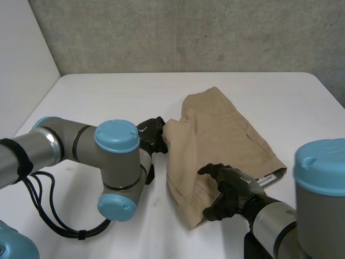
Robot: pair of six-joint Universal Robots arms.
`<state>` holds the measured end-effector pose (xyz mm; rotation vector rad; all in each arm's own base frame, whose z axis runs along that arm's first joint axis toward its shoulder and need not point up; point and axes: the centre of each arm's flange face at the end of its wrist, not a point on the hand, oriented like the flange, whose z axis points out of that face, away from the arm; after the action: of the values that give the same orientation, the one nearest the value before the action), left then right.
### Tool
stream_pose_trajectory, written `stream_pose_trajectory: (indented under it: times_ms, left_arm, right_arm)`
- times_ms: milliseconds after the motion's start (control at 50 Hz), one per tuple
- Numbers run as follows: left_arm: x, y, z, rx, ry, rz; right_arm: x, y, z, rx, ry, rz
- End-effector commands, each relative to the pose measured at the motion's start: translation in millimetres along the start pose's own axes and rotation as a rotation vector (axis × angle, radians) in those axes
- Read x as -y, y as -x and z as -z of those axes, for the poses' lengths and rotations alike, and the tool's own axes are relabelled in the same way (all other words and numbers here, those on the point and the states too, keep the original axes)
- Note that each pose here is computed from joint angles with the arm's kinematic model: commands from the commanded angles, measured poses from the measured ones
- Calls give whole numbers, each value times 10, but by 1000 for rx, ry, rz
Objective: Fold the shorts.
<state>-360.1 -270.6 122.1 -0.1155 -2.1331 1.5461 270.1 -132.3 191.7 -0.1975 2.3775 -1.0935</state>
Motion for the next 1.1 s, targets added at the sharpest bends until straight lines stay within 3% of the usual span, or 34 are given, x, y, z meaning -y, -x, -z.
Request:
stream_pose_trajectory:
  times_ms: [20, 240, 520, 660, 740, 840, 1000, 1100]
  left_arm:
    - [-24, 8, 0, 1, 6, 0]
    - [-6, 0, 3, -1, 2, 0]
    - [44, -17, 14, -3, -7, 4]
    - [115, 15, 65, 7, -9, 5]
    - [188, 65, 112, 16, -10, 6]
    - [248, 51, 184, 7, -13, 5]
    - [269, 50, 188, 6, -19, -1]
    - [268, 62, 177, 9, -20, 0]
  right_arm:
    - [-166, 62, -160, 15, 28, 5]
    - [-214, 199, -399, 24, -36, 152]
    - [-283, 248, -602, 5, -57, 178]
    - [67, 219, -376, -7, -189, 202]
    - [480, -157, -399, -152, -275, 339]
    - [685, -356, -431, -240, -288, 451]
    - [301, 48, -169, -69, -189, 312]
    - [96, 209, -79, 22, -124, 340]
